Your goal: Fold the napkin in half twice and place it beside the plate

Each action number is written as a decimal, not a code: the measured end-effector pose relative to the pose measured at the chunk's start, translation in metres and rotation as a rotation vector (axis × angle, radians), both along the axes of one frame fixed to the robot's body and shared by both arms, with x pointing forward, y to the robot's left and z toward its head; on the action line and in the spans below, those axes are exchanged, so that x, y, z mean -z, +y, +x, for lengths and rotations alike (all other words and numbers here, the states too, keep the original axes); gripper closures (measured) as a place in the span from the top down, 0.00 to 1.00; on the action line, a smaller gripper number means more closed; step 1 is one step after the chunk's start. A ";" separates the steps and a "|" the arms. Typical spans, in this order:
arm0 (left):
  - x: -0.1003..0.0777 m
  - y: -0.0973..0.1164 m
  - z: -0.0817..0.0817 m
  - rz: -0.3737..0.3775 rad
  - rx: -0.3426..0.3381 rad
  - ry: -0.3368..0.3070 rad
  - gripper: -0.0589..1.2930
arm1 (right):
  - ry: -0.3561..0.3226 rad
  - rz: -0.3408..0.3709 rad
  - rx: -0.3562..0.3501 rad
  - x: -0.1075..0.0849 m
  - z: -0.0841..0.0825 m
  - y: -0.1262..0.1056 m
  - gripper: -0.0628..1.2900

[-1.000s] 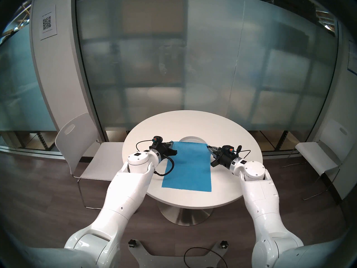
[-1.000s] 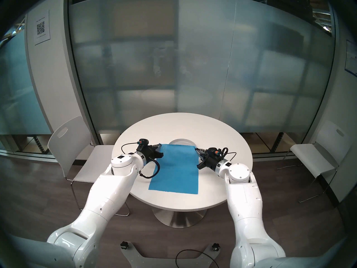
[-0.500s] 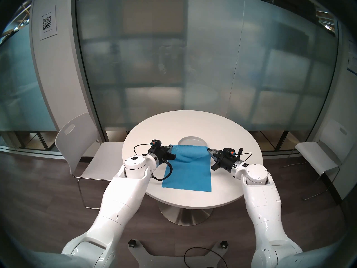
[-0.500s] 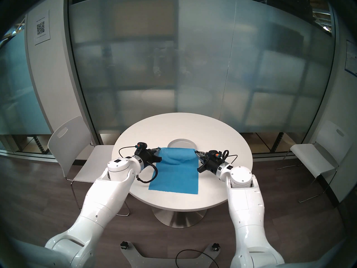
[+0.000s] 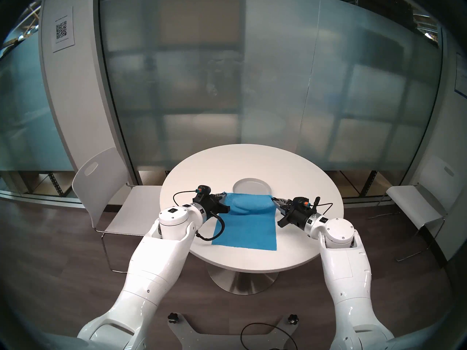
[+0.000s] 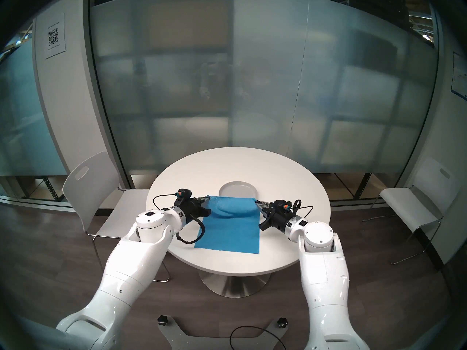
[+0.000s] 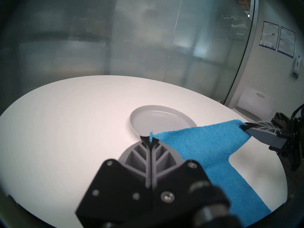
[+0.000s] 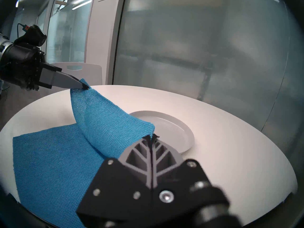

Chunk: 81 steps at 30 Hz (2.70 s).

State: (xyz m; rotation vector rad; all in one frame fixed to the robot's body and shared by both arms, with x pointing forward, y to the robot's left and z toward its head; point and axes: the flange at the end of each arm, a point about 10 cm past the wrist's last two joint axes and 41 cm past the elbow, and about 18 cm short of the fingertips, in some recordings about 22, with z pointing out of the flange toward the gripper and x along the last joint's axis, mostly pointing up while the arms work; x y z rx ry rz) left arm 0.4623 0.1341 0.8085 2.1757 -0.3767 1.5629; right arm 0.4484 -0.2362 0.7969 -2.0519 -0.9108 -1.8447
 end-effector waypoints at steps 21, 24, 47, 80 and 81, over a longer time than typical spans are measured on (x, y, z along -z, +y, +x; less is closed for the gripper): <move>0.005 0.003 -0.024 0.005 0.016 0.026 0.03 | 0.019 -0.005 -0.015 -0.001 -0.025 0.001 0.03; 0.007 0.005 -0.025 0.009 0.007 0.029 0.03 | 0.026 -0.004 -0.016 0.000 -0.030 0.000 0.03; 0.015 0.002 -0.036 0.006 0.023 0.051 0.03 | 0.066 0.012 -0.016 0.013 -0.048 0.004 0.03; 0.023 0.017 -0.063 -0.006 0.022 0.110 0.03 | 0.126 0.007 -0.027 0.025 -0.070 0.006 0.03; 0.024 0.017 -0.063 -0.006 0.022 0.110 0.03 | 0.127 0.007 -0.026 0.026 -0.070 0.006 0.03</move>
